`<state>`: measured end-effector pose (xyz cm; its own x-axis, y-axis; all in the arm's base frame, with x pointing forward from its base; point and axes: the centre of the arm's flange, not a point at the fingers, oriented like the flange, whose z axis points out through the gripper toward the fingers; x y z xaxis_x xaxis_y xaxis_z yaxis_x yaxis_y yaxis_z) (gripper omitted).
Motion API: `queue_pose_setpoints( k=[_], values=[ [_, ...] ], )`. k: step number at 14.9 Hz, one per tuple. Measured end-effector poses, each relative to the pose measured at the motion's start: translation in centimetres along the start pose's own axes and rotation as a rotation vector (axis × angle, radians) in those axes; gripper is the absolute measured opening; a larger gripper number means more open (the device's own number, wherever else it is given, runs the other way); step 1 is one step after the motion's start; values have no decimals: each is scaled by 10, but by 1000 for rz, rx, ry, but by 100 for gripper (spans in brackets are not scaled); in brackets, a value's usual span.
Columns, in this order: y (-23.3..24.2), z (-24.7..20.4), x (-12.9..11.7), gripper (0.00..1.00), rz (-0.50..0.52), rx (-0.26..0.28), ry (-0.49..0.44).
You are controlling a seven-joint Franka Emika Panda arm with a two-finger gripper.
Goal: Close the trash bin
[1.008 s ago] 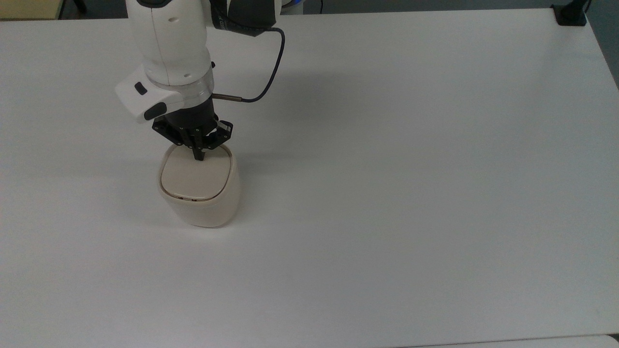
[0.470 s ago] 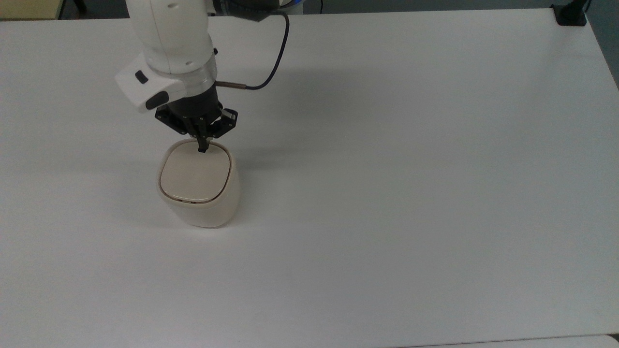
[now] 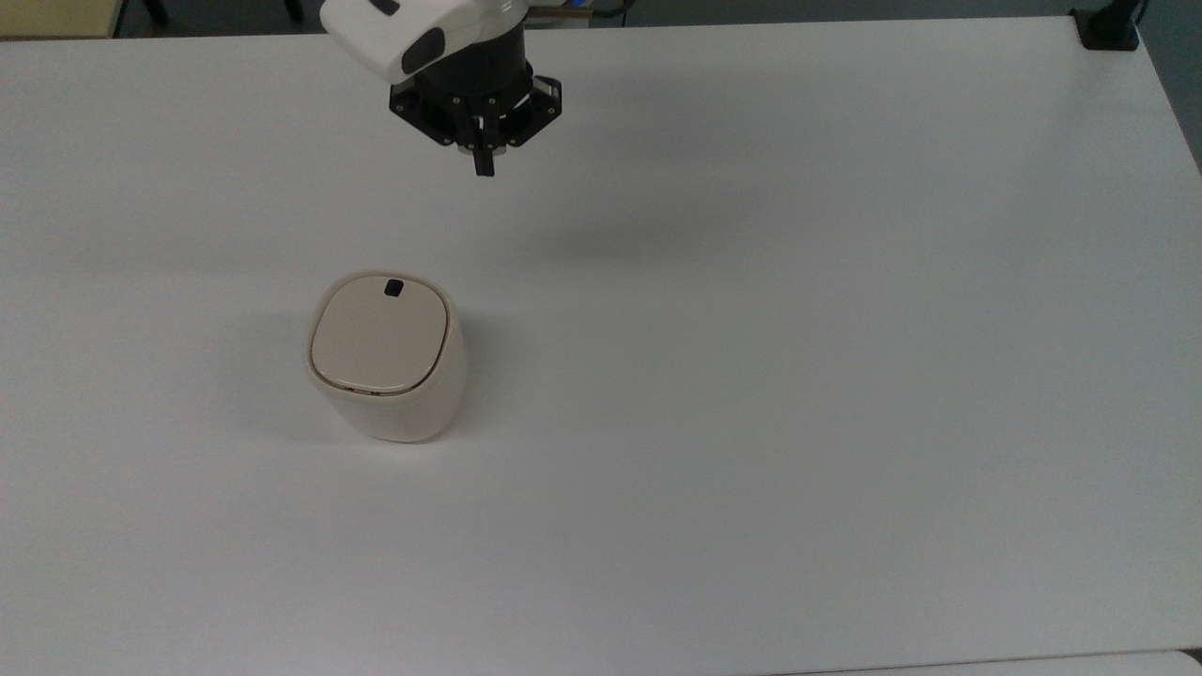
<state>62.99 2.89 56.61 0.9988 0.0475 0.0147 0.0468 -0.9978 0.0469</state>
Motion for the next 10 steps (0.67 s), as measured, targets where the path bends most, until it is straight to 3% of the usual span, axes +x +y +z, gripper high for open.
queue_pose_setpoints(
  k=[5, 10],
  values=[
    [-1, -36, -34, 9, -6, -11, 5],
    [0, -46, -60, 56, -6, -10, 5]
  ],
)
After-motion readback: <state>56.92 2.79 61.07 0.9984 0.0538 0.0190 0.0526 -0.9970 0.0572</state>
